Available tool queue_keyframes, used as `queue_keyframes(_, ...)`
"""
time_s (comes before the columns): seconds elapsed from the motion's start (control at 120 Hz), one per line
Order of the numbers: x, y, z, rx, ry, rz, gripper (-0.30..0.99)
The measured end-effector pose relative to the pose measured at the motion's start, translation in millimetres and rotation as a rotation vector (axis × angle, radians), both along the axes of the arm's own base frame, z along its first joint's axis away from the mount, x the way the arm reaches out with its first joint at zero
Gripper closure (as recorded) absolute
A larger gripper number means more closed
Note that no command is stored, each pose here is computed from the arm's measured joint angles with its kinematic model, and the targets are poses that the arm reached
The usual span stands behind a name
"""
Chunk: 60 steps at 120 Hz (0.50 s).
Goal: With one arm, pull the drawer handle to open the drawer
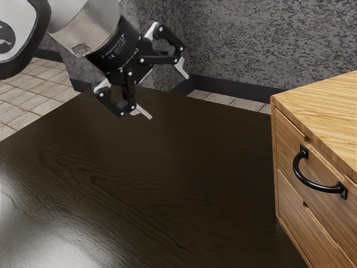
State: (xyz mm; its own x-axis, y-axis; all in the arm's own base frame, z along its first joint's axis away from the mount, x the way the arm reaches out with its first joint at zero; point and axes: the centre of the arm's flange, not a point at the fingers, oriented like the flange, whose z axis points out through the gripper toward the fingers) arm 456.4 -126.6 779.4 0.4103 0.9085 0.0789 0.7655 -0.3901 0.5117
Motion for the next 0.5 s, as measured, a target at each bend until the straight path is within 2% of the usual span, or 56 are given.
queue_keyframes(0.117,6.3,-24.8,-12.2,-0.043,-0.052,-0.043,0.06)
queue_keyframes(0.333,-2.7,-78.2,-26.9,-0.101,-0.127,-0.114,0.08)
queue_keyframes(0.5,-20.1,-120.0,-34.9,-0.181,-0.125,-0.165,0.09)
